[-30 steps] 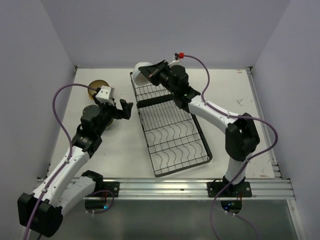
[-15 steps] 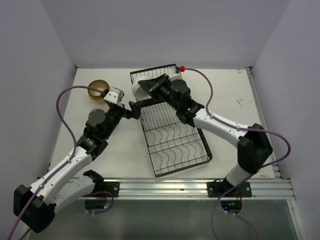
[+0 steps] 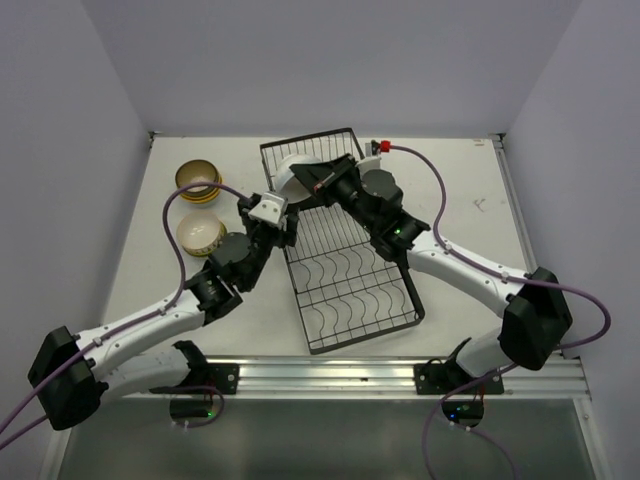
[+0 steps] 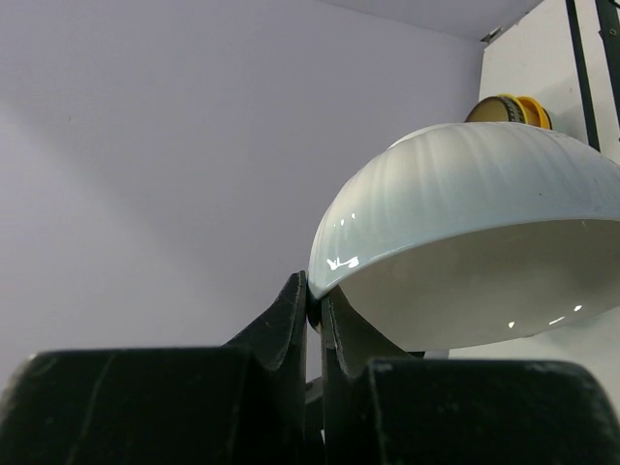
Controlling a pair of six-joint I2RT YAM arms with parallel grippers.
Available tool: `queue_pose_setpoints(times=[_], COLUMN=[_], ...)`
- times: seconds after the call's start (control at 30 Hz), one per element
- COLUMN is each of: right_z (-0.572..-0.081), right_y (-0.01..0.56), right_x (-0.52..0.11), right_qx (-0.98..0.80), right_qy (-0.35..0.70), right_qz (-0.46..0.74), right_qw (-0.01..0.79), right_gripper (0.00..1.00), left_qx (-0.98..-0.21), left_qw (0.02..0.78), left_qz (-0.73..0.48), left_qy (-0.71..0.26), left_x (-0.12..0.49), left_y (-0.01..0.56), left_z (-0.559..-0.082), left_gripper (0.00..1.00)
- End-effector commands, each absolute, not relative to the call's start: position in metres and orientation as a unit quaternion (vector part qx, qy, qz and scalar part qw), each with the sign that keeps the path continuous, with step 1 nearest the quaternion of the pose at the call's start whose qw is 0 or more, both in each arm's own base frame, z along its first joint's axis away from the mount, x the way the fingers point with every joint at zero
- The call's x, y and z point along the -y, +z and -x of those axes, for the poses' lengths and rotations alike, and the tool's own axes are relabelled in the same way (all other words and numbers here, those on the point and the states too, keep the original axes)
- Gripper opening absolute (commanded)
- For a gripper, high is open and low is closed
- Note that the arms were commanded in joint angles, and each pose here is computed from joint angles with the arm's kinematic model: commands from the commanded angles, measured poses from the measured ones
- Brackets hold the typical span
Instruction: Unload the bowls from the dish rack
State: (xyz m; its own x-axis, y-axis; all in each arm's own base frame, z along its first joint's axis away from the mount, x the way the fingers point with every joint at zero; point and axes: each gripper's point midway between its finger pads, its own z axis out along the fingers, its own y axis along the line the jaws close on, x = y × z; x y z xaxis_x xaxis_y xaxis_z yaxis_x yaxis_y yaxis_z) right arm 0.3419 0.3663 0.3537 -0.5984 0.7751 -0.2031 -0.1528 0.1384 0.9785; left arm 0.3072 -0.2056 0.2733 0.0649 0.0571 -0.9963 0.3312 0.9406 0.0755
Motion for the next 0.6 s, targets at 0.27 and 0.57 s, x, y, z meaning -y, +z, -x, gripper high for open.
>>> queue_pose_setpoints(times=[0.27,0.57], right_z=[-0.319,-0.311], right_y=[0.4,0.397], right_x=[-0.35,-0.348], right_qx=[-0.588,-0.584], right_qy=[0.674,0.686], right_qz=[-0.246,-0.263], right_qw=[0.373,0.345], right_gripper=[0.0,0.0], left_qx=[-0.623,-0.612], left_qw=[0.779,0.786], left_qz=[-0.058,-0.091], left_qy=[-0.05,-0.014], left_x=[0.193,0.202], left_y=[0.319,0.311], left_z=[-0.313,-0.322], left_gripper=[0.59,0.52])
